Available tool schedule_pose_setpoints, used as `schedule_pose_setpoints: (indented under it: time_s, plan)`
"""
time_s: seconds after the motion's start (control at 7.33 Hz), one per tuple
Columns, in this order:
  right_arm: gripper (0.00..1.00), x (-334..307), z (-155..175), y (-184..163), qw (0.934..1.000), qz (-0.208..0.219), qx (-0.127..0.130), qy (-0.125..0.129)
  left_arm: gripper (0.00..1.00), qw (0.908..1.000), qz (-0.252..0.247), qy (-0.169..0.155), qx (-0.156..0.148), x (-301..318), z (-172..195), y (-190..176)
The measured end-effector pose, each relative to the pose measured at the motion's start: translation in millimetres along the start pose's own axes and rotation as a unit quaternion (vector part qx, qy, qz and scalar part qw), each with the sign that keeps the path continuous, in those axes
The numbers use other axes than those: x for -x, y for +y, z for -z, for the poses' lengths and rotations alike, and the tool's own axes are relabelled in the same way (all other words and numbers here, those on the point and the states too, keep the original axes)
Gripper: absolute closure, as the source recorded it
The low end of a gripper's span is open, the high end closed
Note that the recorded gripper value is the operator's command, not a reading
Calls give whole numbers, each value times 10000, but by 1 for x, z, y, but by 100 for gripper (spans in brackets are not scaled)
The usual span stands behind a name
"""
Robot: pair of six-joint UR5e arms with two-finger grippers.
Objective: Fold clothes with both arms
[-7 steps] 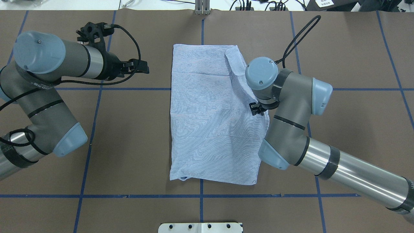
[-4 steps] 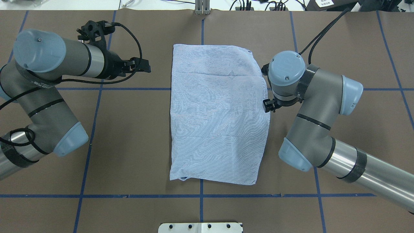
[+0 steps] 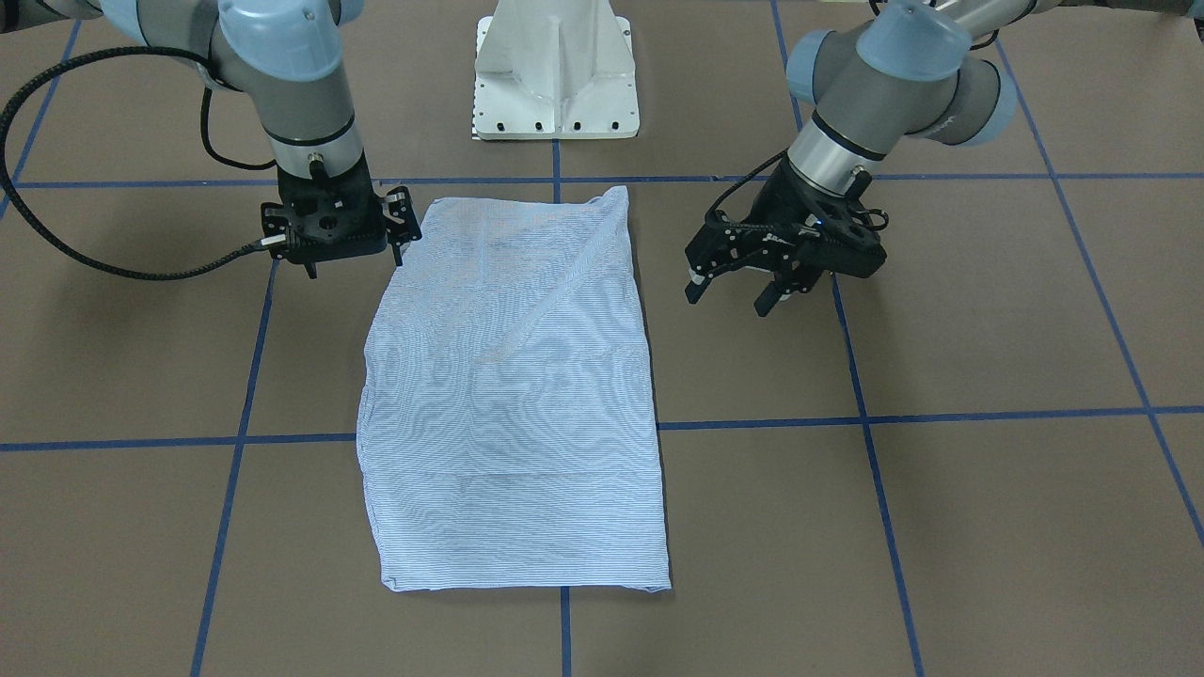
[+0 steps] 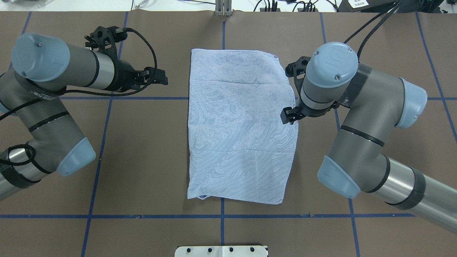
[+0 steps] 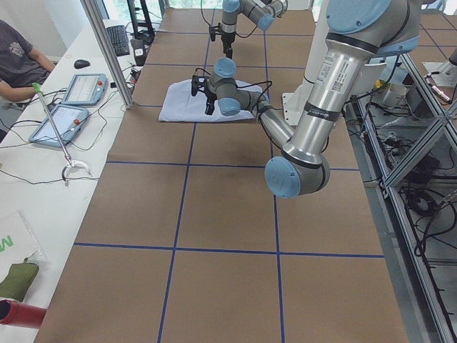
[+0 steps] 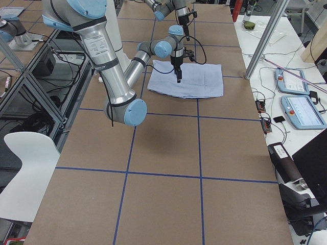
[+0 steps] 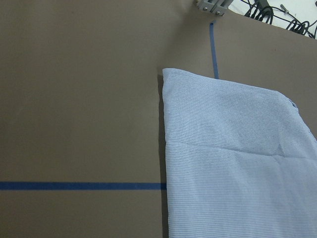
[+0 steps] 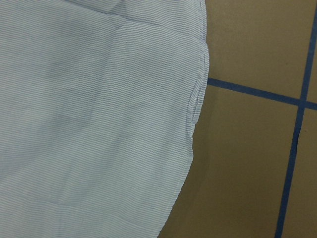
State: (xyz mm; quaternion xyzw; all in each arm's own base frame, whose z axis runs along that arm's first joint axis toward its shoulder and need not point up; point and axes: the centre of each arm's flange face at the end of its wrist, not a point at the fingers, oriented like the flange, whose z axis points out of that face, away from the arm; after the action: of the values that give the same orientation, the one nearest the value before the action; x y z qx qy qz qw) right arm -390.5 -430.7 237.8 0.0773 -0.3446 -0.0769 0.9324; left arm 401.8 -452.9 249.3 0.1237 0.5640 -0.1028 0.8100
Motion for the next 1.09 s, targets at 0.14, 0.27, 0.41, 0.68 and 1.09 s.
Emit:
schedule_pose_setpoints:
  time_s: [0.14,0.27,0.41,0.68,1.09]
  plan:
    - [0,-1,10,8,9999,-99,4,-133,2,9998,169,-91,95,-15,-9,44]
    - [0,-3,17,14,9996,-202,4,-217,4,9989,328,-261,200,-30,-19,92]
    - [0,-3,23,18,9992,-281,6,-283,7,9977,467,-397,301,-39,-31,141]
    - [0,-3,30,22,9987,-362,-6,-368,19,9944,587,-742,481,-38,-64,211]
    - [0,-2,32,23,9984,-396,-11,-391,41,9914,616,-1004,565,-30,-88,235]
